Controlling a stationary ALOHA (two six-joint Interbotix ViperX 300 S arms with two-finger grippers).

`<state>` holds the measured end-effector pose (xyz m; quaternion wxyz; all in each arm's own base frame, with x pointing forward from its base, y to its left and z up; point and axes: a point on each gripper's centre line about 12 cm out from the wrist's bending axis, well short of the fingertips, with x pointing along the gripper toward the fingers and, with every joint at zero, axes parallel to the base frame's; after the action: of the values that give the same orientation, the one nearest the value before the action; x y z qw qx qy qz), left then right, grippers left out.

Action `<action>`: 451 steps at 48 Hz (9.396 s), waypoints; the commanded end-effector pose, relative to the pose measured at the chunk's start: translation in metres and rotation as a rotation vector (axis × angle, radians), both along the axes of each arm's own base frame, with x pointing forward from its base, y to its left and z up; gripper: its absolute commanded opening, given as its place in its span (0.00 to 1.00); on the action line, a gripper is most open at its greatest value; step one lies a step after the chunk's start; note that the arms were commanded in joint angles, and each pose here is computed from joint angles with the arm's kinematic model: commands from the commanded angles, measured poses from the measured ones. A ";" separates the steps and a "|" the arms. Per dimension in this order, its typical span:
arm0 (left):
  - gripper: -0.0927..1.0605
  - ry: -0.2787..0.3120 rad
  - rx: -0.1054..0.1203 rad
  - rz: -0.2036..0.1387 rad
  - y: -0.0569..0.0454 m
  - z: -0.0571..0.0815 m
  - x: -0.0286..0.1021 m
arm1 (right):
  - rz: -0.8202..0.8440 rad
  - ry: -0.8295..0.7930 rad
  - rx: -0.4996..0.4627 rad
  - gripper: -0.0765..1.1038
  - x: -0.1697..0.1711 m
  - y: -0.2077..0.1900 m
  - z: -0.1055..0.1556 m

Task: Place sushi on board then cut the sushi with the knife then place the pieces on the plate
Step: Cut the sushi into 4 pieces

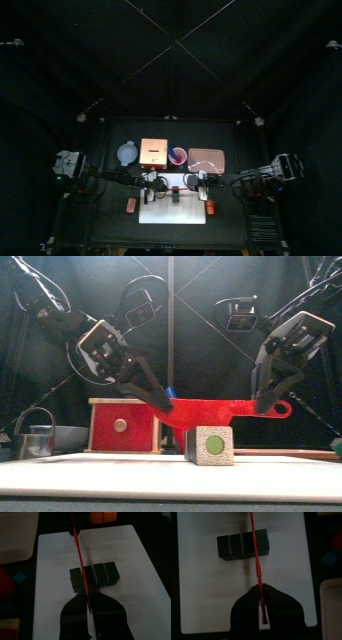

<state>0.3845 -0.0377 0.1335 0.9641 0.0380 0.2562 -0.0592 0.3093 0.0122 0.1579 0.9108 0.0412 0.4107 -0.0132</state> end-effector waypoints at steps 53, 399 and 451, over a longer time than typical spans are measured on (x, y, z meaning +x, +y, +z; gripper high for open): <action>0.34 0.103 0.039 0.009 0.011 -0.016 0.019 | 0.002 0.044 -0.087 0.35 0.040 -0.021 -0.006; 0.33 -0.016 -0.007 -0.125 -0.057 0.003 0.023 | 0.039 0.167 0.096 0.34 0.042 0.060 -0.005; 0.83 -0.391 0.079 -0.078 -0.010 0.080 0.019 | -0.451 0.307 0.592 0.34 -0.048 0.039 0.039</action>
<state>0.4022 -0.0496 0.2043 0.9883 0.0971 0.0835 -0.0823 0.2707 0.0534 0.1881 0.7757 0.3310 0.5321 -0.0751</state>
